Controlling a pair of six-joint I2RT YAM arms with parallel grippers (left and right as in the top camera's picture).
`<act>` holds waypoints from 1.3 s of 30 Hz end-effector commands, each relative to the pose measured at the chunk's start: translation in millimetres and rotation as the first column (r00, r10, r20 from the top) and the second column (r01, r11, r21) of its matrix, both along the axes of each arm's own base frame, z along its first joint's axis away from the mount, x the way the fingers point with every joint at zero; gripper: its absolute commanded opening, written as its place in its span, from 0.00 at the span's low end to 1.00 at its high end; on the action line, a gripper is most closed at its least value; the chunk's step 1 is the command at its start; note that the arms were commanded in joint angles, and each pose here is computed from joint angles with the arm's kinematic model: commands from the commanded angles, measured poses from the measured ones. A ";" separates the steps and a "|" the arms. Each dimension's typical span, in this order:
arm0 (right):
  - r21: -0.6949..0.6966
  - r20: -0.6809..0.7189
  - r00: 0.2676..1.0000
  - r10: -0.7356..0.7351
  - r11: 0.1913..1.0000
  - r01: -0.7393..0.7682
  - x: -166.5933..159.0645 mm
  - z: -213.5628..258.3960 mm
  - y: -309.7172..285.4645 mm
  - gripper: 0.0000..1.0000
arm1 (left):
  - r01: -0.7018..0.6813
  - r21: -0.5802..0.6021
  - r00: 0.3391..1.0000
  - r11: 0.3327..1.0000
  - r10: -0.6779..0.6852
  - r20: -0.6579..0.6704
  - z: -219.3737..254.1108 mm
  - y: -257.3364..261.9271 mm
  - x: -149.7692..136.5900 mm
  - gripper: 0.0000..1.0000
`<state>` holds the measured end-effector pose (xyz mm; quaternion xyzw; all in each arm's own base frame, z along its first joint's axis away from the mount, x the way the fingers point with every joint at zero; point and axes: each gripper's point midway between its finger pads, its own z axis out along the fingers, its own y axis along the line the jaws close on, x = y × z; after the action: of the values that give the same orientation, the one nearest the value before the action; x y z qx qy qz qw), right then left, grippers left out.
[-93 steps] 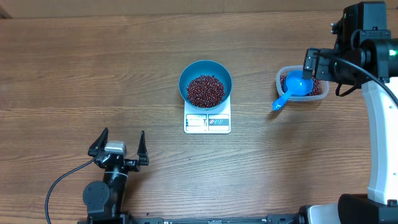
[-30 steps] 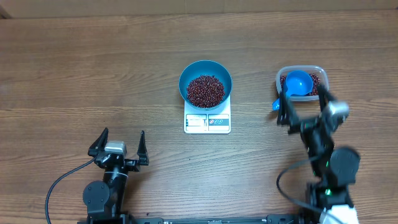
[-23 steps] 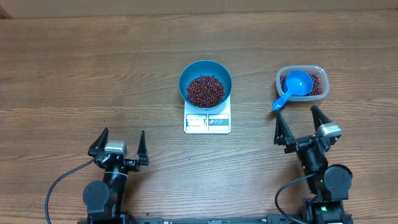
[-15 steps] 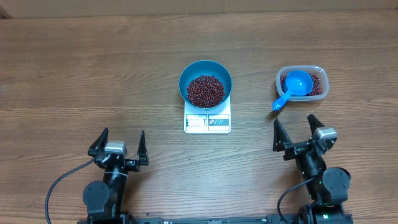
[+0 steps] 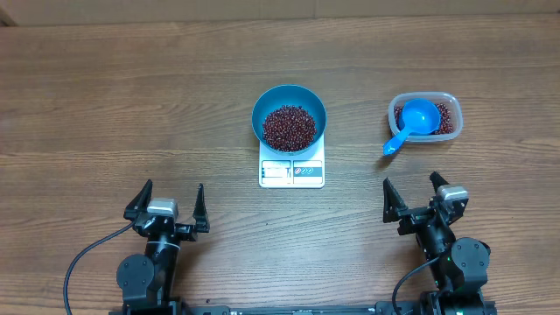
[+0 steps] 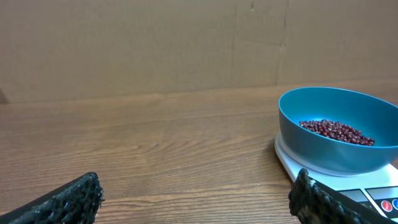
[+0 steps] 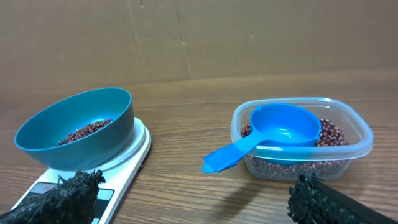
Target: Scoop item into bowl and weigh 150g on scale
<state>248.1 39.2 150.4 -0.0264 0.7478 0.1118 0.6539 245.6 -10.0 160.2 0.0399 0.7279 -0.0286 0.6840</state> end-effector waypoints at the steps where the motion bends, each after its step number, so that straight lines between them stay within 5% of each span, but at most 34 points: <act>1: -0.099 0.030 0.998 0.047 0.994 -0.043 -1.7 -0.6 5.7 1.00 | -0.009 -0.012 1.000 1.000 0.009 0.002 -0.2 1.7 -0.2 0.99; 8: -0.222 0.070 0.993 0.094 0.972 -0.077 -3.4 3.4 10.4 1.00 | -0.009 -0.012 1.000 1.000 0.009 0.002 -0.2 1.7 -0.2 0.99; 39: -0.218 0.155 0.986 0.055 0.976 -0.020 -6.0 22.9 2.3 1.00 | -0.009 -0.012 1.000 1.000 0.009 0.002 -0.2 1.7 -0.2 1.00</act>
<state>241.5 44.4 174.9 -0.1234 0.7011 0.0468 0.7007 245.6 -9.9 160.2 0.0397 0.7279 -0.0285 0.6840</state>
